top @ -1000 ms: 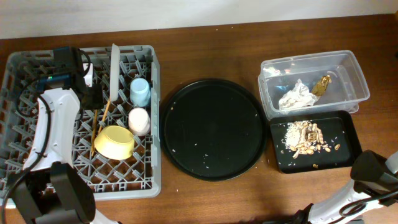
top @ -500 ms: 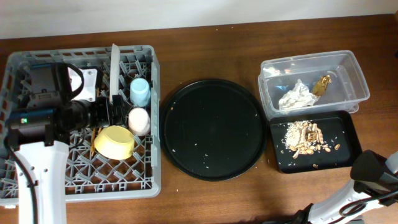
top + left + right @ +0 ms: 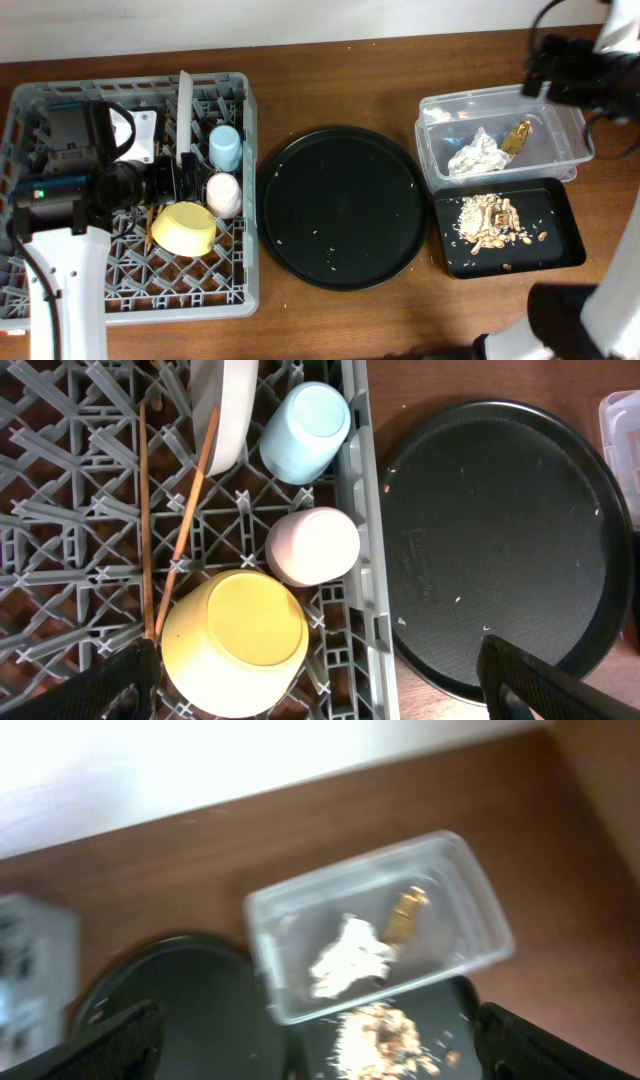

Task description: Sort waste into correct bins and load items into the dishwasher rack

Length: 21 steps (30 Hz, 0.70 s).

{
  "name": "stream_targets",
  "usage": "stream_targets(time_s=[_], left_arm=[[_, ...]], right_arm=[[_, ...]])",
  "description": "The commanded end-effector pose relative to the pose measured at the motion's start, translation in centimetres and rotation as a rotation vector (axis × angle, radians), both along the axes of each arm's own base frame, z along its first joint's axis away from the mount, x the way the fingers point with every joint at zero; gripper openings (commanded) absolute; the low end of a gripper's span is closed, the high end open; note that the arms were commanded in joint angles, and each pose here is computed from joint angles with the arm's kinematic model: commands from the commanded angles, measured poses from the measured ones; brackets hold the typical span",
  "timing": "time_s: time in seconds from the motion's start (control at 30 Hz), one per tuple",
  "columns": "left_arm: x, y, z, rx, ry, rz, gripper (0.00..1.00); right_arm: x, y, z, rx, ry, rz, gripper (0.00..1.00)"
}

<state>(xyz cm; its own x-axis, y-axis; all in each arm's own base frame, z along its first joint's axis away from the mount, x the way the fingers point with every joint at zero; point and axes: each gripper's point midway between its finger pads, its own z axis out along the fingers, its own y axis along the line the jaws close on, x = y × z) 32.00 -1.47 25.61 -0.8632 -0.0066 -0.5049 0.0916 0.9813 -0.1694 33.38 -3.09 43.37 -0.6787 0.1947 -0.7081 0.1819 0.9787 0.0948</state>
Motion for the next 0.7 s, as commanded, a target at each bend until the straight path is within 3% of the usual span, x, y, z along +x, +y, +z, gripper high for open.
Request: stream_targets(time_s=[0.0, 0.2, 0.27, 0.33, 0.37, 0.47, 0.53, 0.67], left_arm=[[-0.1, -0.3, -0.1, -0.015, 0.005, -0.004, 0.99], [-0.1, -0.3, -0.1, -0.015, 0.005, -0.004, 0.99], [-0.1, -0.3, -0.1, -0.015, 0.005, -0.004, 0.99], [-0.1, -0.3, -0.1, -0.015, 0.005, -0.004, 0.99], [-0.1, -0.3, -0.1, -0.015, 0.005, -0.004, 0.99], [-0.1, -0.3, -0.1, -0.015, 0.005, -0.004, 0.99], [-0.1, -0.3, -0.1, -0.015, 0.005, -0.004, 1.0], [-0.1, -0.3, -0.1, -0.015, 0.005, -0.004, 0.99]], right_arm=[[-3.8, 4.1, 3.6, -0.008, -0.119, 0.124, 0.99], [-14.5, 4.4, 11.2, -0.092, -0.488, 0.199, 0.99], [-15.7, 4.3, 12.7, -0.127, -0.66, 0.209, 0.99], [-16.5, 5.0, 12.9, -0.121, -0.974, 0.227, 0.99], [-17.3, 5.6, 11.6, -0.117, -1.128, 0.253, 0.99], [-17.1, 6.2, 5.1, -0.12, -1.291, 0.272, 0.99], [-15.3, 6.4, -0.7, -0.121, -1.306, 0.271, 0.98], [-11.8, 6.8, -12.0, -0.106, -1.16, 0.291, 0.99]])
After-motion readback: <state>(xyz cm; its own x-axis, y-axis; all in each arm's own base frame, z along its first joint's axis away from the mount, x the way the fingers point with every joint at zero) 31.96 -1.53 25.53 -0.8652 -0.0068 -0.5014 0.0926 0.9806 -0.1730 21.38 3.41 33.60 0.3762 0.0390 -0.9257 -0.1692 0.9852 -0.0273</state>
